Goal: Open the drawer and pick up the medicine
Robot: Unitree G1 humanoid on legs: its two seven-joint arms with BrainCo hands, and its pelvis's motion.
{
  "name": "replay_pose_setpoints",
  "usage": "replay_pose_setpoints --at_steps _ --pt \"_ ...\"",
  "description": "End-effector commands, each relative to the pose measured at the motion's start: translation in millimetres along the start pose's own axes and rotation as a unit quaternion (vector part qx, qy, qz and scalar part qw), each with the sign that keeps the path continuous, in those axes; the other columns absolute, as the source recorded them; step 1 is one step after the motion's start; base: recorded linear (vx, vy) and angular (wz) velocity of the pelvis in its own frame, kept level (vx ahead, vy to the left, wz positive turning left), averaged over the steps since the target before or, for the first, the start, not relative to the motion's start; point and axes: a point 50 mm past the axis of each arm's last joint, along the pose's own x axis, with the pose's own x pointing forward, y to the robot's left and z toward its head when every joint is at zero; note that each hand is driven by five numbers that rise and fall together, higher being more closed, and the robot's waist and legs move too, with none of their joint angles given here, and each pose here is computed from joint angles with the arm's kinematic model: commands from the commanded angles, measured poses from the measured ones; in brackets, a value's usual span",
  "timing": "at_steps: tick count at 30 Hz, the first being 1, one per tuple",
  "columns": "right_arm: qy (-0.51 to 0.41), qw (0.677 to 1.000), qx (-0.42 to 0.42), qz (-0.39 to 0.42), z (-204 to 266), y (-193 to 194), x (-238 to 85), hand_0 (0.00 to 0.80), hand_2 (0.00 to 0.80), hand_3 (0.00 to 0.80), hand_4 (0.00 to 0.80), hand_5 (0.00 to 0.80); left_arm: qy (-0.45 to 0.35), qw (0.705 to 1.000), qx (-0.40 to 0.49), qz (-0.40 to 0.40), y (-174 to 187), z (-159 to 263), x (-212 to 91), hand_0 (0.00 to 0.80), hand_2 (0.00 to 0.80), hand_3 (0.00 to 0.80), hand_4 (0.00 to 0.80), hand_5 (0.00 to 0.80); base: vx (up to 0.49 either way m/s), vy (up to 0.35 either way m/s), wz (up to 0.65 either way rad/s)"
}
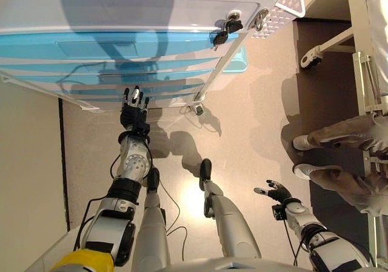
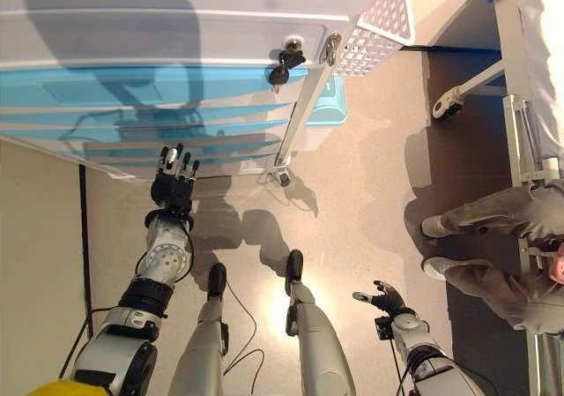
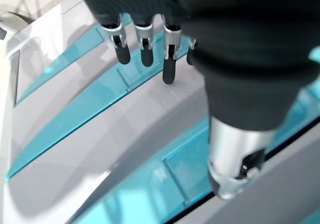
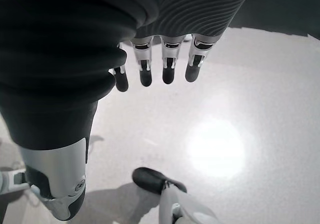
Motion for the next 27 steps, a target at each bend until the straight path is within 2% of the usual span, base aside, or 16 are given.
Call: replay_pose_setpoints --at_steps 1,27 --pt "0.001 1.000 -0.013 -0.003 -4 -5 -1 0.000 0.000 0.000 0.000 0.000 -0.083 0.988 -0.032 -0.123 -57 40 15 0.000 0.000 0.000 0.000 0.000 0.000 0.000 0.00" --pt "0.019 1.000 -0.015 0.004 -22 -9 -6 0.000 0.000 0.000 0.000 0.000 -0.085 0.975 -0.024 -0.206 -63 40 -10 0.000 0.000 0.000 0.000 0.000 0.000 0.000 0.00"
